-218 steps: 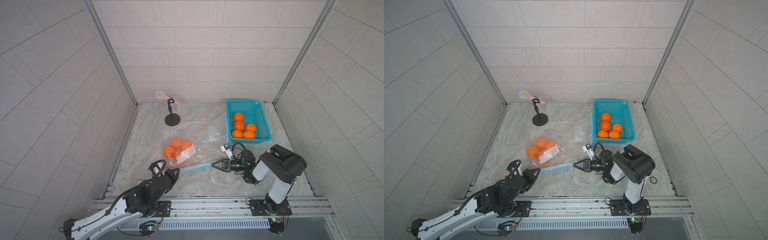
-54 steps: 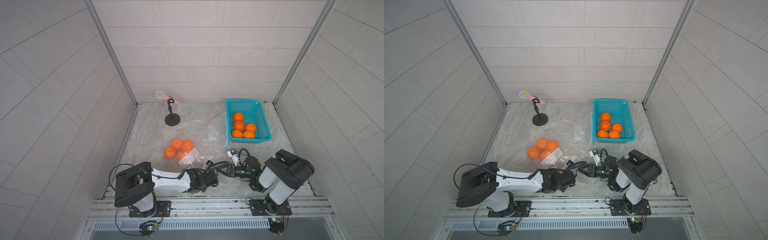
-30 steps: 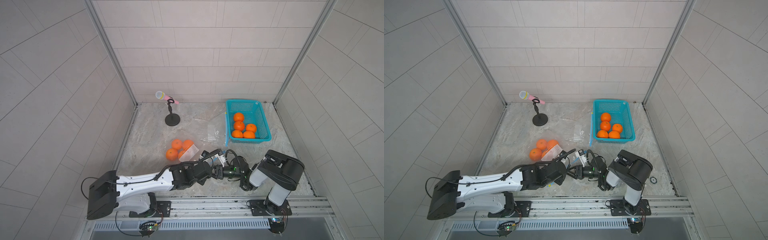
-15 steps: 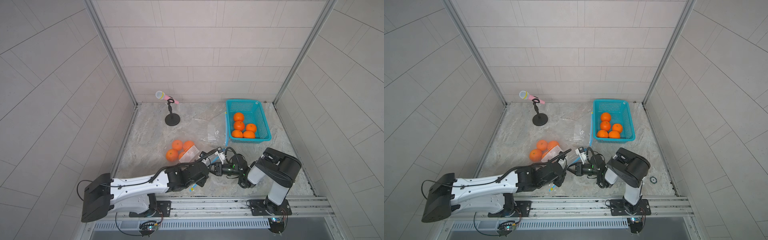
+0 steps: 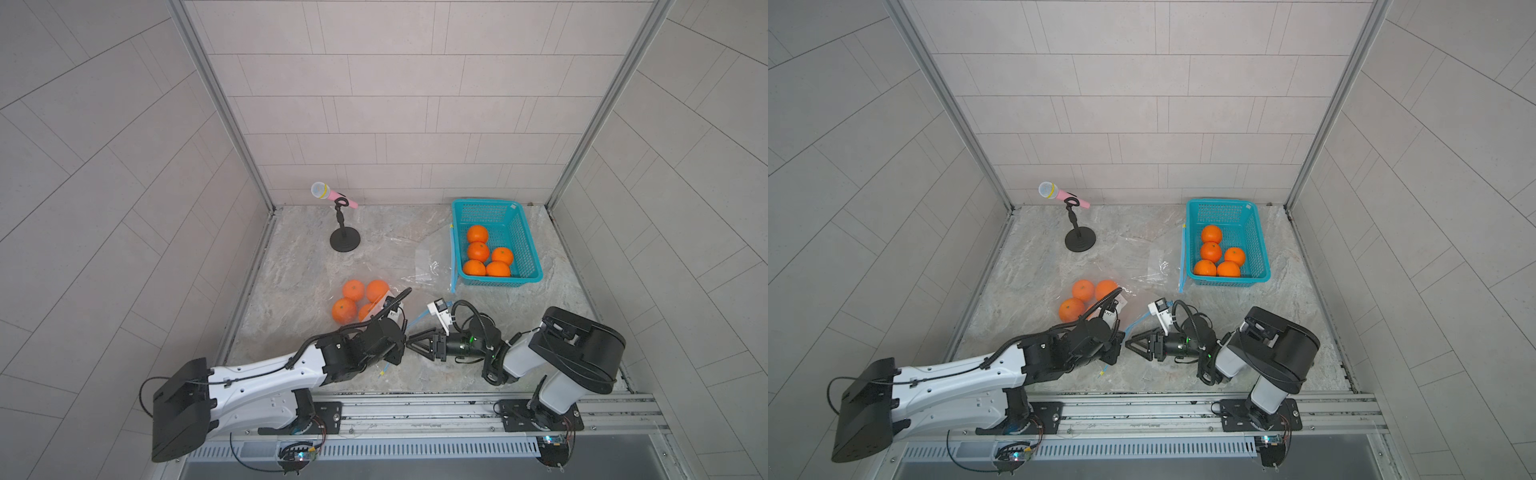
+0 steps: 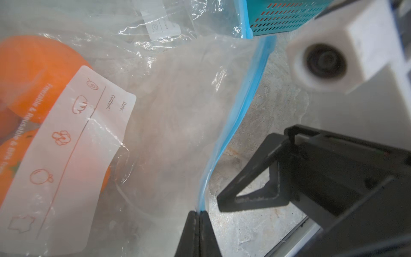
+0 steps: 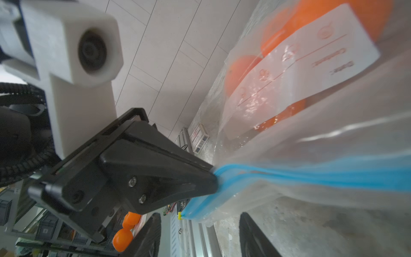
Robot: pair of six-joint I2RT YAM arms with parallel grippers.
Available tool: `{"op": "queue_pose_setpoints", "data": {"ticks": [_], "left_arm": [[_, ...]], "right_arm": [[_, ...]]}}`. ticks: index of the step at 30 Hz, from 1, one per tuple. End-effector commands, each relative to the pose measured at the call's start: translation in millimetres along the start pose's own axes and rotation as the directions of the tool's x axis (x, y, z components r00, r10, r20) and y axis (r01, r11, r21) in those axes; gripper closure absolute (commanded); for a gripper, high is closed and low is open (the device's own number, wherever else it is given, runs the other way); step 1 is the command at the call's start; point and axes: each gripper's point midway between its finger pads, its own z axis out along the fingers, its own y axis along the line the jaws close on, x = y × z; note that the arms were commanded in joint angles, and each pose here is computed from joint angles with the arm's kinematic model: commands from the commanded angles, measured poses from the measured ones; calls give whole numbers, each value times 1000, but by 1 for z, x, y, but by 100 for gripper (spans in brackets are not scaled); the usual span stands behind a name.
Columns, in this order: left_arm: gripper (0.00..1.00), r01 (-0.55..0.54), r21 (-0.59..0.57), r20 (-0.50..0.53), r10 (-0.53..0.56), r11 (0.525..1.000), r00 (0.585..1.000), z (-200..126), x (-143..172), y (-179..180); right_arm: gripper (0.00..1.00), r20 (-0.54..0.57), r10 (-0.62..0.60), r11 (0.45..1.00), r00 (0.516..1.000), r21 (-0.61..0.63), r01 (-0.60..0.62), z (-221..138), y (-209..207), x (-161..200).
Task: Open the zip-top bag and take out the orange
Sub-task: Open the zipper of the food storage bag at the center of the board.
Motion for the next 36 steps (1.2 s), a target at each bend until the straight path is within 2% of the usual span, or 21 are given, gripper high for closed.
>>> {"op": "queue_pose_setpoints", "data": {"ticks": [1,4,9,13,17,21,23,27,28,32,36], "left_arm": [[100,31,54,51,-34,998,998,-5,-16,-10],[100,43,88,42,-47,995,998,-5,-17,-17],[100,61,153,11,-64,986,998,-3,-14,-30],[100,67,146,16,-71,987,997,-5,-14,-28],[100,66,134,27,-70,989,997,-9,-17,-25],[100,43,59,51,-46,997,998,-15,-21,-10],[100,36,50,55,-38,998,998,-17,-21,-8],[100,32,48,32,-34,998,999,-13,-15,-7],[100,34,48,24,-35,998,999,-12,-14,-7],[100,23,11,39,-23,1000,999,-18,-19,-1],[100,-1,-86,112,11,996,994,-34,-36,16]], "right_arm": [[43,-16,6,1000,1000,-13,-6,9,0,4],[43,-33,20,1000,999,11,-19,16,-12,8],[44,-16,-2,1000,1000,-5,2,21,-7,-1],[56,-11,6,1000,1000,3,-6,21,-10,-2],[80,-31,39,999,999,35,-38,22,-25,4],[79,-31,45,997,999,59,-43,15,-32,8],[73,-19,38,998,999,60,-37,12,-31,5],[72,-16,38,998,999,58,-37,12,-30,3],[74,-19,40,998,999,59,-39,13,-31,3],[93,-25,66,995,998,83,-64,11,-44,5],[95,8,98,985,995,139,-98,-4,-62,2]]}}
